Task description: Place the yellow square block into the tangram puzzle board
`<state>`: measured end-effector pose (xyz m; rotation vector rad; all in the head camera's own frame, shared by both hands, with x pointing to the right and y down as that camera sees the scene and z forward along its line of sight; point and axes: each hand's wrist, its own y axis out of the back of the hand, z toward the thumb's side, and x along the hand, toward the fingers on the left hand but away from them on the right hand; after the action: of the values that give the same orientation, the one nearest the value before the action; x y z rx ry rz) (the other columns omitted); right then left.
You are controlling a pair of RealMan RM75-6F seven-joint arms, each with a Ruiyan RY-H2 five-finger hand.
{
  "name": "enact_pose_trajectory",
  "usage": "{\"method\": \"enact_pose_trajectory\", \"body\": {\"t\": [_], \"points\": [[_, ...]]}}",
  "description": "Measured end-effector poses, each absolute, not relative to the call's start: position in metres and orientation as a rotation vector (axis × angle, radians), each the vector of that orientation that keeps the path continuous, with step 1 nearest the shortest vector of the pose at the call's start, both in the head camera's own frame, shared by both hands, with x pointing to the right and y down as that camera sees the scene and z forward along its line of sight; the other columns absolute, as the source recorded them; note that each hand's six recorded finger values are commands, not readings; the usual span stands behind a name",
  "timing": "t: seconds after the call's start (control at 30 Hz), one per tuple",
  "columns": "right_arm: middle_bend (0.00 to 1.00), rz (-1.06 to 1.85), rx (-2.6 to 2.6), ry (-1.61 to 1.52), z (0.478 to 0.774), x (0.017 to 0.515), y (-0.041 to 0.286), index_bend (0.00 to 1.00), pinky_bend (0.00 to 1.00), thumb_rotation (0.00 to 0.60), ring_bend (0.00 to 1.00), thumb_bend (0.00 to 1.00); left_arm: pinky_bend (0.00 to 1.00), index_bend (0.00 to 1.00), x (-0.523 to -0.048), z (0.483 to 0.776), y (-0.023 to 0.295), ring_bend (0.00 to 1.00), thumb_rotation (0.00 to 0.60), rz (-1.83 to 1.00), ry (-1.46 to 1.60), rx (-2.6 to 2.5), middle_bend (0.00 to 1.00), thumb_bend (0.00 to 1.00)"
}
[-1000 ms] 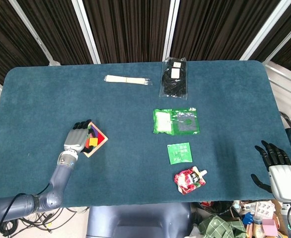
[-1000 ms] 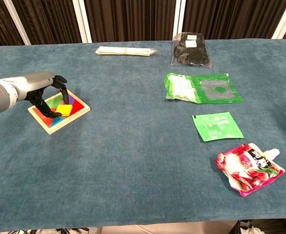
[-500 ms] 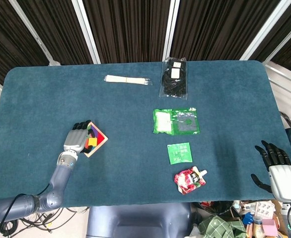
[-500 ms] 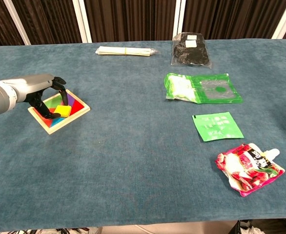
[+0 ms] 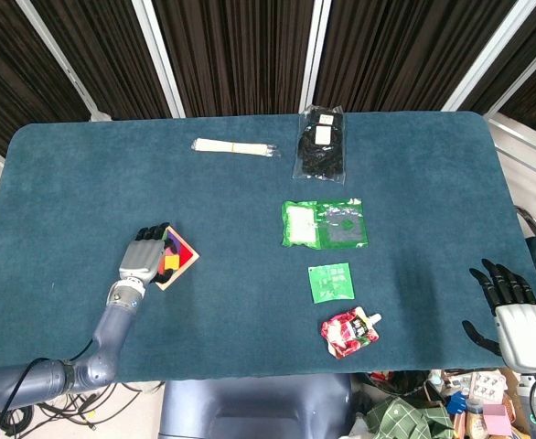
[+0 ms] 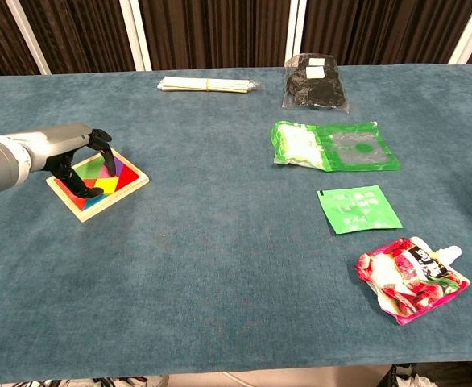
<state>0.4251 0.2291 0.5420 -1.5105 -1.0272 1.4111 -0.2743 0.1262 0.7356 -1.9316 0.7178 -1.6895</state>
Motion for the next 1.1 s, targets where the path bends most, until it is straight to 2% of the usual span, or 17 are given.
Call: {"method": "enact_pose_trajectory", "body": {"t": [0.2,0.43,0.57,0.67,0.73,0.97,1.1], "points": [[0.04,1.415,-1.51,-1.027,0.542,0.425,0.229,0.15,0.13,0.6,0.07,0.16,0.0,0.31,-0.274,0.734,0.127,0.0,0.6,-1.688,0.688,-1.919,0.0,0.29],[0.04,1.418,-1.509,-1.031,0.543,0.426,0.229,0.15,0.13,0.6,0.07,0.16,0.0,0.28,-0.27,0.722,0.12,0.0,0.6,-1.656,0.738,-1.942,0.0,0.29],[0.04,1.423,-1.508,-1.03,0.543,0.426,0.229,0.15,0.13,0.6,0.07,0.16,0.0,0.18,-0.269,0.706,0.108,0.0,0.6,-1.6,0.79,-1.943,0.0,0.3],[0.04,1.419,-1.506,-1.032,0.542,0.426,0.228,0.15,0.13,0.6,0.07,0.16,0.0,0.07,-0.269,0.69,0.099,0.0,0.6,-1.541,0.821,-1.96,0.0,0.3],[0.04,1.419,-1.506,-1.032,0.542,0.426,0.229,0.15,0.13,0.6,0.07,0.16,0.0,0.04,-0.271,0.677,0.094,0.0,0.6,-1.498,0.822,-1.968,0.0,0.3],[0.04,1.417,-1.504,-1.031,0.542,0.426,0.229,0.15,0.13,0.6,0.07,0.16,0.0,0.04,-0.29,0.625,0.083,0.0,0.6,-1.336,0.809,-1.895,0.0,0.29],[0.04,1.414,-1.505,-1.029,0.542,0.425,0.229,0.15,0.13,0.6,0.07,0.16,0.0,0.01,-0.32,0.586,0.087,0.0,0.6,-1.261,0.844,-1.817,0.0,0.27]]}}
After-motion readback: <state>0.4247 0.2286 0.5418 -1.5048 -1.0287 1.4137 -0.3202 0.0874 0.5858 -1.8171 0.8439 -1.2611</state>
